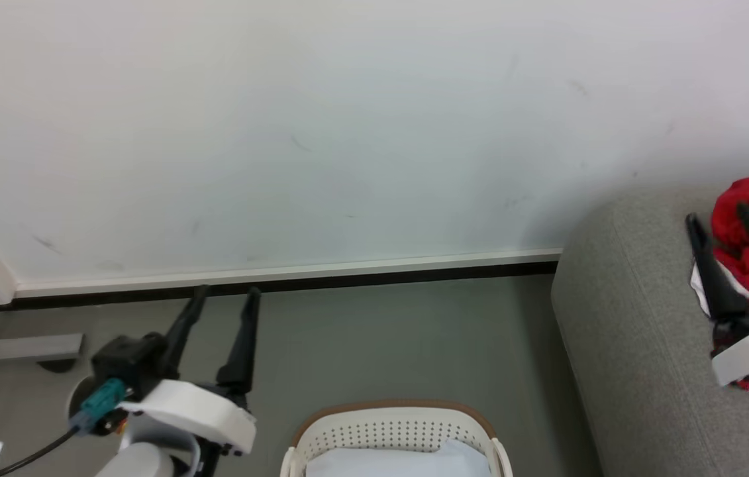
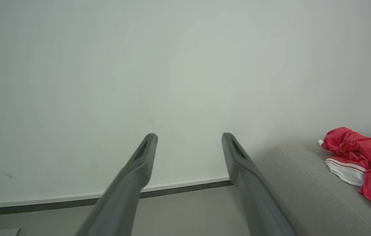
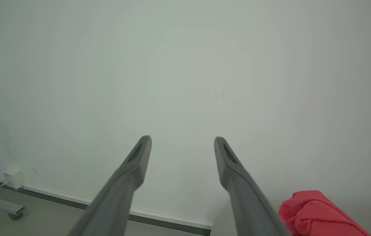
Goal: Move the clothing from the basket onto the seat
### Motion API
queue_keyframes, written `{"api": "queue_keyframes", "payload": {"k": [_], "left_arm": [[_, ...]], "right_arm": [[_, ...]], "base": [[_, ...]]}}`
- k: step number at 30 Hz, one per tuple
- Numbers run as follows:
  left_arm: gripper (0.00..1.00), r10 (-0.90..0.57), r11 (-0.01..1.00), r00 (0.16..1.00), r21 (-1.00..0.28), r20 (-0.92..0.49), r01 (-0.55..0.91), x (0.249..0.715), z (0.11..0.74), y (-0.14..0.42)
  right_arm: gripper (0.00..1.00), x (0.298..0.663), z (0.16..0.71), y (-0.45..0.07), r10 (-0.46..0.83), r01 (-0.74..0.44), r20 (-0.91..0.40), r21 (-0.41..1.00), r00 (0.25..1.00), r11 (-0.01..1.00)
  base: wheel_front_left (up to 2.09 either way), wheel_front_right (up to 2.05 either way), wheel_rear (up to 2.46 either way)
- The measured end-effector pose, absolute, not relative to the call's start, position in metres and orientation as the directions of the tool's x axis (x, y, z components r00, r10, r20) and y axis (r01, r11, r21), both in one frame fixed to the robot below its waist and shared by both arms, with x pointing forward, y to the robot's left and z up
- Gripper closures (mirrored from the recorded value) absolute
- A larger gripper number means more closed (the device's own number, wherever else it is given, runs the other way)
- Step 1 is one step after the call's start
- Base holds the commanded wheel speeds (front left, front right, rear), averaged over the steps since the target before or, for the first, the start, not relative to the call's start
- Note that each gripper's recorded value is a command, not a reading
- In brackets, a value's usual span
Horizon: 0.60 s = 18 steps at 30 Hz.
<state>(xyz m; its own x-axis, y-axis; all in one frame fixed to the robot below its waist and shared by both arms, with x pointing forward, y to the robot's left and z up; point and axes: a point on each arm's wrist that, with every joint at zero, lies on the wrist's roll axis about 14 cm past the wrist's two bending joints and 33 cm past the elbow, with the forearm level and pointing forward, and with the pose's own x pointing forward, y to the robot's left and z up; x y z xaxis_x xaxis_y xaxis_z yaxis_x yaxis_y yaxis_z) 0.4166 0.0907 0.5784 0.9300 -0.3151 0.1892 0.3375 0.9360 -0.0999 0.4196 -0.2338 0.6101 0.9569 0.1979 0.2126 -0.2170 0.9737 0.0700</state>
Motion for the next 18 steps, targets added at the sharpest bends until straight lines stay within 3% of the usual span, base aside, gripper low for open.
{"api": "queue_keyframes", "payload": {"k": [9,18], "left_arm": [[0.00,-0.104,0.980,0.975,-0.147,0.195,0.134,0.397,0.569,0.150],[0.00,-0.044,0.986,0.992,-0.153,0.116,0.061,0.376,0.531,0.164]], "right_arm": [[0.00,0.398,0.569,-0.206,0.121,-0.177,0.217,0.263,0.969,0.948],[0.00,0.365,0.535,-0.182,0.114,-0.152,0.164,0.241,0.980,0.959]], "base": [[0.00,0.00,0.00],[0.00,0.00,0.00]]}}
